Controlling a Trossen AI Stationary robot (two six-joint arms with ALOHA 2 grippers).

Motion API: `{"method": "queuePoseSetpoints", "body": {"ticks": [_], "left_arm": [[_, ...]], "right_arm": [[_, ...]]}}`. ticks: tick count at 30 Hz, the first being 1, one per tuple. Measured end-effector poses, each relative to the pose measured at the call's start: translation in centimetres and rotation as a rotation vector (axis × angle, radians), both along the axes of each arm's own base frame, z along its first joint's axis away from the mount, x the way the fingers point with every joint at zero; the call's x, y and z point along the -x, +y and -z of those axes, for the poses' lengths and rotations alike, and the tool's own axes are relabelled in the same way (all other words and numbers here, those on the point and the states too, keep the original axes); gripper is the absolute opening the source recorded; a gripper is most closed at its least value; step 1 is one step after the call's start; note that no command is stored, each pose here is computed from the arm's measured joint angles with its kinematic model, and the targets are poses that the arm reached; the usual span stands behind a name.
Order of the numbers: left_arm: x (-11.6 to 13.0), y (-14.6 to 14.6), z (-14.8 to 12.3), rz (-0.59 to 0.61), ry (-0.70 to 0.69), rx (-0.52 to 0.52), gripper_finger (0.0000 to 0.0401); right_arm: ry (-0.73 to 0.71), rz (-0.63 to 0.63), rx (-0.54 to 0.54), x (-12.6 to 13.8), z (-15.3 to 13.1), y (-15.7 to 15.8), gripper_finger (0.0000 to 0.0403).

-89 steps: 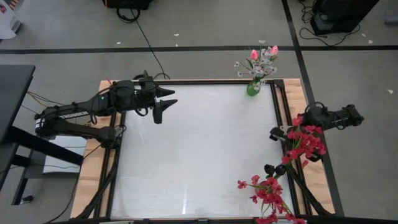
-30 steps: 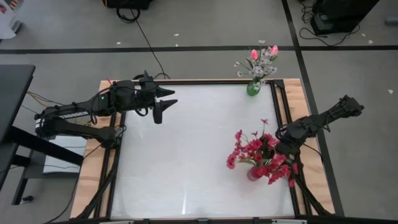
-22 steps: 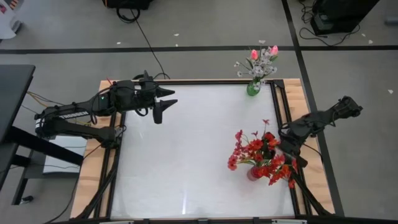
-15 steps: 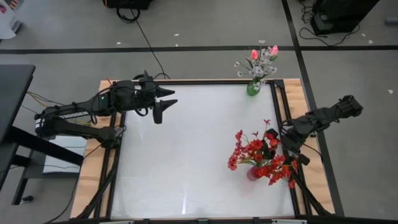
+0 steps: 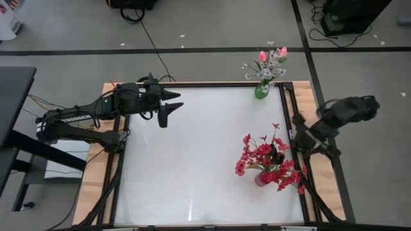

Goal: Sort flowers into vase by color
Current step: Return to Home Position

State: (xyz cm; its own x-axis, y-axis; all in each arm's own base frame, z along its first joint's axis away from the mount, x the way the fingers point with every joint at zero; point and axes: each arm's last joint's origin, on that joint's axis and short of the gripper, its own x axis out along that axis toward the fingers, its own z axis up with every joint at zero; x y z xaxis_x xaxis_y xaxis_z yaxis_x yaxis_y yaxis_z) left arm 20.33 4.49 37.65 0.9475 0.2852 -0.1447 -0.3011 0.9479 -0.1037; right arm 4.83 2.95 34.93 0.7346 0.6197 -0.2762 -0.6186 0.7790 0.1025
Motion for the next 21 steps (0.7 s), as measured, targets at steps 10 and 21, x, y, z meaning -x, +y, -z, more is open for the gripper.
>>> {"method": "queuePoseSetpoints", "body": {"ticks": [10, 21], "left_arm": [[0.0, 0.0, 0.0, 0.000, 0.000, 0.000, 0.0201], [0.0, 0.0, 0.0, 0.000, 0.000, 0.000, 0.0201]], "right_arm": [[-0.358, 0.314, -0.104, 0.6, -5.3, -1.2, 0.0257], [-0.464, 0.605, -0.090, -6.1, -7.1, 0.2, 0.0239]]}}
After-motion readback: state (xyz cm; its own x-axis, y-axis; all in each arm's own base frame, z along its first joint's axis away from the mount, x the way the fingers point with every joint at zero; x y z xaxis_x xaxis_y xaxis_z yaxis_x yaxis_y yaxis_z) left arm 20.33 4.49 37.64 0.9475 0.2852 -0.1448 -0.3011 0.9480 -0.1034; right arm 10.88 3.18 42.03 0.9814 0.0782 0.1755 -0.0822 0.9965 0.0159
